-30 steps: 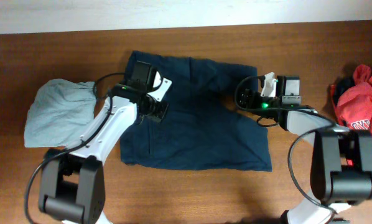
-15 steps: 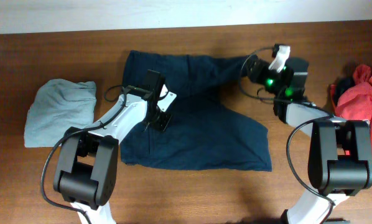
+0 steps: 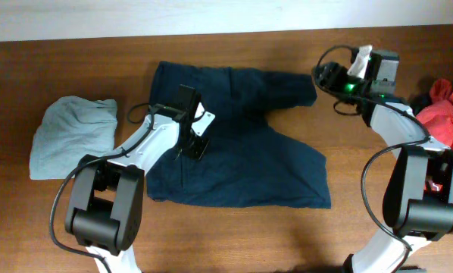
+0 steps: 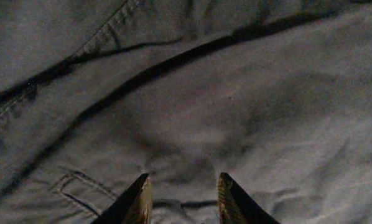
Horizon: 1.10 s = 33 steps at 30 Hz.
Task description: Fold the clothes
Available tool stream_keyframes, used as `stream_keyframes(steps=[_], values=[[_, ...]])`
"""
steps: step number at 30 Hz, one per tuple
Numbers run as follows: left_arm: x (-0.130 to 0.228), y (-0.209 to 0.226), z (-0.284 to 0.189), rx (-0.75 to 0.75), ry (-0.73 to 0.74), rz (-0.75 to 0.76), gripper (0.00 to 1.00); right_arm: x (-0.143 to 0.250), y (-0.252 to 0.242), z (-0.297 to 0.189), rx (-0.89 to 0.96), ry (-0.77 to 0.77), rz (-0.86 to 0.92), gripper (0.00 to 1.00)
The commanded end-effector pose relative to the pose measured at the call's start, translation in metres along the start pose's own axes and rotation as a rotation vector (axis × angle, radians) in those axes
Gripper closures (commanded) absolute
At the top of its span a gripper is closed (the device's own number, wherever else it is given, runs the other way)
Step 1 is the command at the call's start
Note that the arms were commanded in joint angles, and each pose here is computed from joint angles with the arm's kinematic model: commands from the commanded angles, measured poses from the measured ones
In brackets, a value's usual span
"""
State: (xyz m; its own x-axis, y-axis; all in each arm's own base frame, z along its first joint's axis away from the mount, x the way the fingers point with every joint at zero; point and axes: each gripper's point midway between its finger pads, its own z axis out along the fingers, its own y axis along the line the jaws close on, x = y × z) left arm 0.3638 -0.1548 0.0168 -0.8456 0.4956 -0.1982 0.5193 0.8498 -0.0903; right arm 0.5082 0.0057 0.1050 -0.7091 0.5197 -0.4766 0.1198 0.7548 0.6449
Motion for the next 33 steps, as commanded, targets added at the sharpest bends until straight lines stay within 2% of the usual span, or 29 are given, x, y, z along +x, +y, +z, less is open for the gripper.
stream_keyframes(steps=[1, 5, 9, 12, 15, 19, 23, 24, 26, 29, 33], values=[[-0.028, 0.002, -0.021, -0.008, -0.061, 0.025, 0.66, 0.019, 0.001, 0.0, -0.007, 0.087, -0.046, 0.27], [-0.067, 0.018, -0.076, -0.101, -0.162, 0.019, 0.6, 0.037, 0.014, -0.005, -0.105, 0.167, -0.139, 0.25], [-0.092, 0.056, -0.125, -0.266, -0.254, -0.019, 0.4, 0.049, 0.021, -0.011, -0.144, 0.215, -0.161, 0.24], [-0.101, 0.087, -0.14, -0.314, -0.319, -0.074, 0.29, 0.059, 0.025, -0.02, -0.154, 0.255, -0.186, 0.23], [-0.103, 0.112, -0.138, -0.236, -0.371, -0.129, 0.28, 0.068, 0.031, -0.035, -0.154, 0.289, -0.237, 0.23], [-0.105, 0.12, -0.126, -0.09, -0.411, -0.154, 0.28, 0.075, 0.039, -0.05, -0.15, 0.316, -0.256, 0.23], [-0.103, 0.121, -0.097, -0.04, -0.369, -0.165, 0.28, 0.1, 0.043, -0.05, -0.104, 0.406, -0.157, 0.39], [-0.101, 0.12, -0.087, -0.031, -0.347, -0.167, 0.28, 0.107, 0.039, -0.049, -0.054, 0.429, -0.132, 0.4], [-0.095, 0.114, -0.063, -0.007, -0.288, -0.168, 0.3, 0.113, 0.032, -0.043, 0.056, 0.431, -0.152, 0.33], [-0.088, 0.106, -0.047, 0.014, -0.235, -0.166, 0.33, 0.106, 0.038, -0.036, 0.061, 0.393, -0.203, 0.24], [-0.08, 0.094, -0.041, 0.034, -0.186, -0.159, 0.33, 0.09, 0.04, -0.034, 0.077, 0.336, -0.234, 0.22]])
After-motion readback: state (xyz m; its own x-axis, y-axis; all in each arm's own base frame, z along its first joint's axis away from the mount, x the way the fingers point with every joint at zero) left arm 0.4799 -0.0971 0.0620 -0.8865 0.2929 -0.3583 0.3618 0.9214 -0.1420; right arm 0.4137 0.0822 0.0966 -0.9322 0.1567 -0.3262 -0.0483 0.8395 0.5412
